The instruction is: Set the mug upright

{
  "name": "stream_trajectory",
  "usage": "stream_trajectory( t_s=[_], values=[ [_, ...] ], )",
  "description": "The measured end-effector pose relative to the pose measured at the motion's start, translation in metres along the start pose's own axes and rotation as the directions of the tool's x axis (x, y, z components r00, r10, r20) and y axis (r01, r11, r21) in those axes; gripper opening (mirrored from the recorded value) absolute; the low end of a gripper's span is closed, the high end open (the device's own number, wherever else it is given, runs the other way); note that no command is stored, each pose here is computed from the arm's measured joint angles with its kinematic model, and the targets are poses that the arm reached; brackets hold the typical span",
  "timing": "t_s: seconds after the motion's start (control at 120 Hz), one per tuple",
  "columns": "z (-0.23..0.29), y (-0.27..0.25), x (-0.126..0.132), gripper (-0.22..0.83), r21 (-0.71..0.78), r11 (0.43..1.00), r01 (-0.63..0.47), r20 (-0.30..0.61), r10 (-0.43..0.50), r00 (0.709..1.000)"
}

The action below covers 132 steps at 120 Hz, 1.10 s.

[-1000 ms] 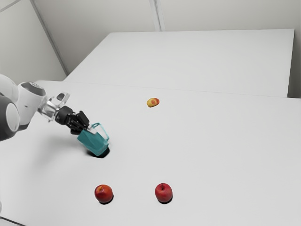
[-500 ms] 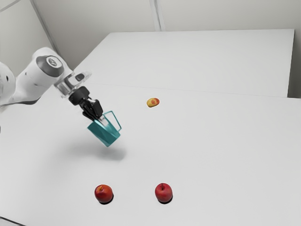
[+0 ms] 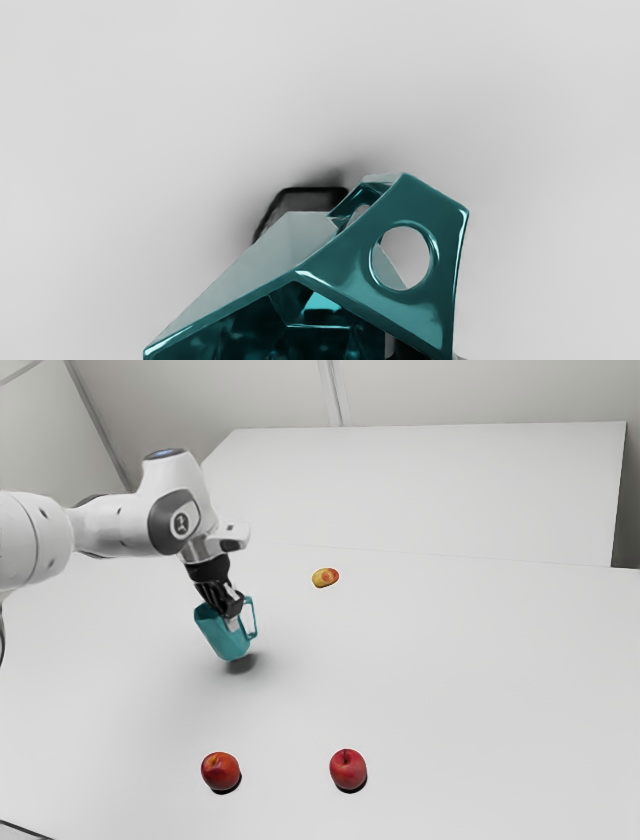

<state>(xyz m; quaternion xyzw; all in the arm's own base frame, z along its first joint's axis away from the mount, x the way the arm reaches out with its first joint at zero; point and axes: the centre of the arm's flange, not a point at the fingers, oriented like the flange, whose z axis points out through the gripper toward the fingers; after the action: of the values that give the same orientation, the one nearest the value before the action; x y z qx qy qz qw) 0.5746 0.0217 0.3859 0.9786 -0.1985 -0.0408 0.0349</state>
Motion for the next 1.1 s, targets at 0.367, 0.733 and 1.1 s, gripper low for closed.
stream_trajectory(
  t_s=[0.367,0.733,1.1],
  values=[
    [0.037,0.002,0.000,-0.01,0.062,0.996,0.068,-0.066,-0.064,0.996],
    [0.000,0.007,-0.003,0.50,0.067,0.990,0.124,-0.124,-0.115,0.986],
    [-0.140,0.009,0.019,0.60,0.039,0.988,0.149,-0.176,-0.140,0.974]
  ],
)
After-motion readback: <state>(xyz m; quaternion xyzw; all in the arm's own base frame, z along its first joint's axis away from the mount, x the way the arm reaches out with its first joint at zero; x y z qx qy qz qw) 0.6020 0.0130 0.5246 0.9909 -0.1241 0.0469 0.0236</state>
